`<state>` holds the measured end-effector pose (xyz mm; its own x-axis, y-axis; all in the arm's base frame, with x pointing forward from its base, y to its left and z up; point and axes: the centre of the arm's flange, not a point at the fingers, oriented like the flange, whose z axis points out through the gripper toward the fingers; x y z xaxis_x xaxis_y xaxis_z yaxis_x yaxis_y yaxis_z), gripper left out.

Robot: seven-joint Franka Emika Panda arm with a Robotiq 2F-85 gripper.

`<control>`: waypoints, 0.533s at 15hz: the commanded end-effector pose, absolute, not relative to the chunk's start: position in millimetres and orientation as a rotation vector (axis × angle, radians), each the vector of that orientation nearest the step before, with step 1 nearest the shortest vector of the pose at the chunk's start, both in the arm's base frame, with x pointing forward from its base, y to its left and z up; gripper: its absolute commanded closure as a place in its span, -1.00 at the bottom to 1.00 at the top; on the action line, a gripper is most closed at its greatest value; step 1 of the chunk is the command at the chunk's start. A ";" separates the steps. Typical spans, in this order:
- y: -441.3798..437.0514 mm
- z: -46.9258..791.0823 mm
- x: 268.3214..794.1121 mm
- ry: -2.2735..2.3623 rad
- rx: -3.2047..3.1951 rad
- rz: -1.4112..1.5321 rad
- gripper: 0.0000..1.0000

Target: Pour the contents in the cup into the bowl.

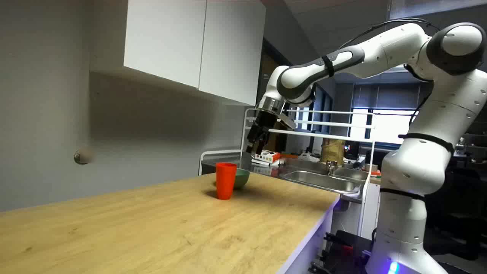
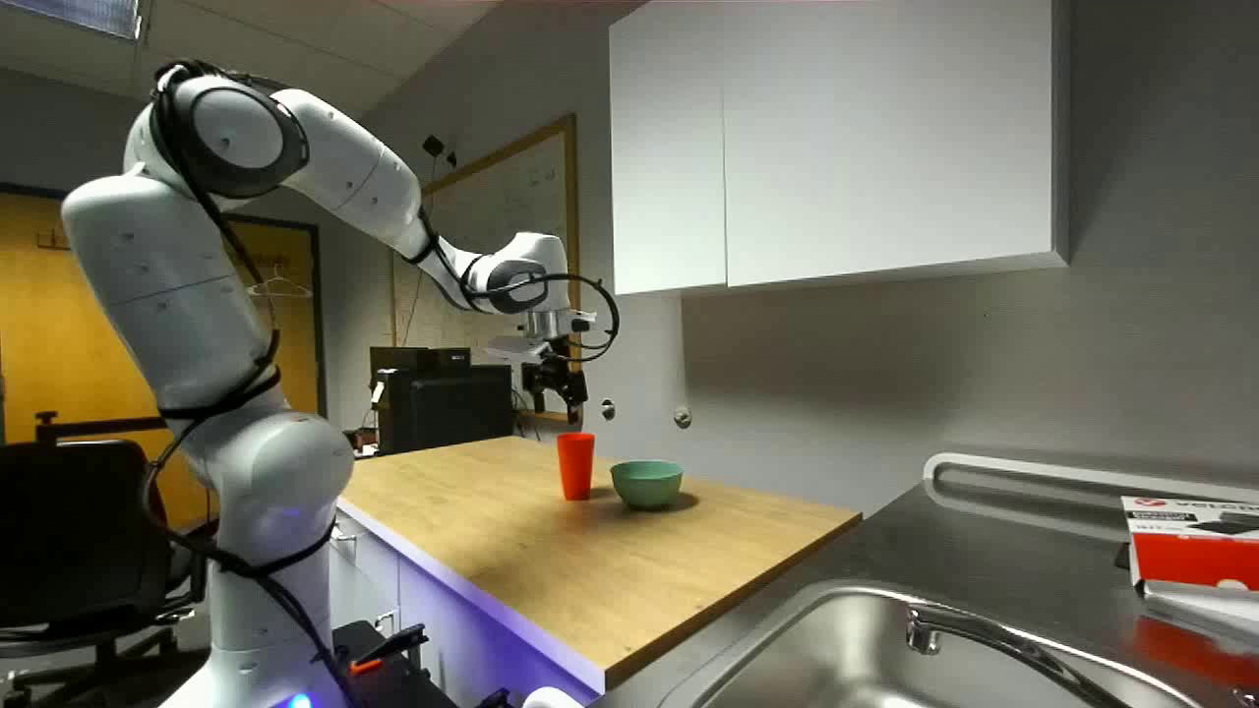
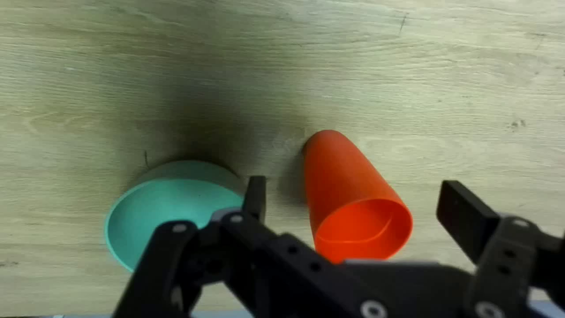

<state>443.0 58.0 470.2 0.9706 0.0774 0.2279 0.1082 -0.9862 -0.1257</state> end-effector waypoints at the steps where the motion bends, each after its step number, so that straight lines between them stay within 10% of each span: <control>1: 58.0 470.6 443.2 -0.141 -2.981 -0.339 -1.00; 8: 58.0 471.9 443.6 -0.141 -2.981 -0.343 -1.00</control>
